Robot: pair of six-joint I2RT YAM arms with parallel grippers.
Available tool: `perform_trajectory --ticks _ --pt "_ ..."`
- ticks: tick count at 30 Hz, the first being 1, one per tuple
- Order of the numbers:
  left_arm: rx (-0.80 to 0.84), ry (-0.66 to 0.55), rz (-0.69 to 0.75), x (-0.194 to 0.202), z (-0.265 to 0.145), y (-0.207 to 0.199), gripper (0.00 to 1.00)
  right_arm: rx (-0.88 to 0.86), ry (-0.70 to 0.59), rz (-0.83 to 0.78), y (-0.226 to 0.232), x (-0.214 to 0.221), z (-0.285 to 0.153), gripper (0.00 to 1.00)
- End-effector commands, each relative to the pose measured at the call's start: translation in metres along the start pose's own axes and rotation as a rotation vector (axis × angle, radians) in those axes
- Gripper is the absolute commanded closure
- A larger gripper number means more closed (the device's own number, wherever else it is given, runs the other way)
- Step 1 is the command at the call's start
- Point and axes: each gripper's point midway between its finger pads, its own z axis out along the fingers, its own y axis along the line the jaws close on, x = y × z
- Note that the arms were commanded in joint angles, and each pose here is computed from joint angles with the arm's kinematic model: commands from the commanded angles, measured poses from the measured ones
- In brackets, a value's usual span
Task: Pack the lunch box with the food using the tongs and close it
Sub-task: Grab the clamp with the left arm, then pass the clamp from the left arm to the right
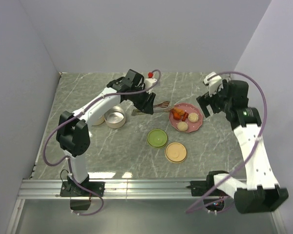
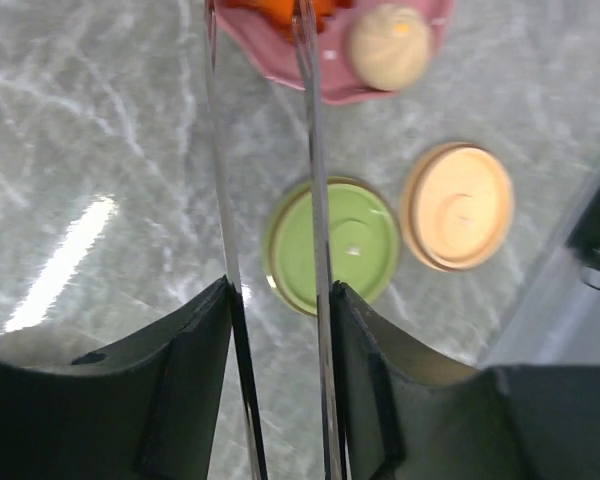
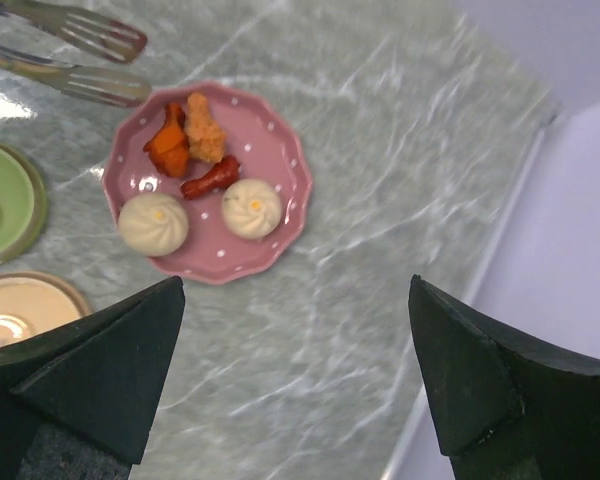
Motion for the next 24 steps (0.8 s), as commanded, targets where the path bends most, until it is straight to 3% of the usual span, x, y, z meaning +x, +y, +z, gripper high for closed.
perform_trajectory --ticks 1,4,8,14,24 --pt "0.159 -0.106 0.011 -0.029 -0.044 -0.04 0.52 -0.019 -0.175 -0.25 0.014 -0.025 -0.022 0.0" --pt "0.223 -0.139 0.019 -0.032 -0.058 -0.055 0.53 -0.072 -0.315 -0.377 0.048 -0.045 -0.03 0.0" --pt "0.307 -0.163 0.039 -0.032 -0.071 -0.071 0.54 -0.16 -0.382 -0.493 0.094 -0.055 -0.028 0.0" --pt "0.388 -0.187 0.072 -0.03 -0.082 -0.087 0.55 -0.278 -0.424 -0.627 0.149 -0.076 -0.012 0.0" --pt "0.483 -0.182 0.085 -0.025 -0.092 -0.104 0.55 -0.34 -0.433 -0.786 0.194 -0.089 0.012 0.0"
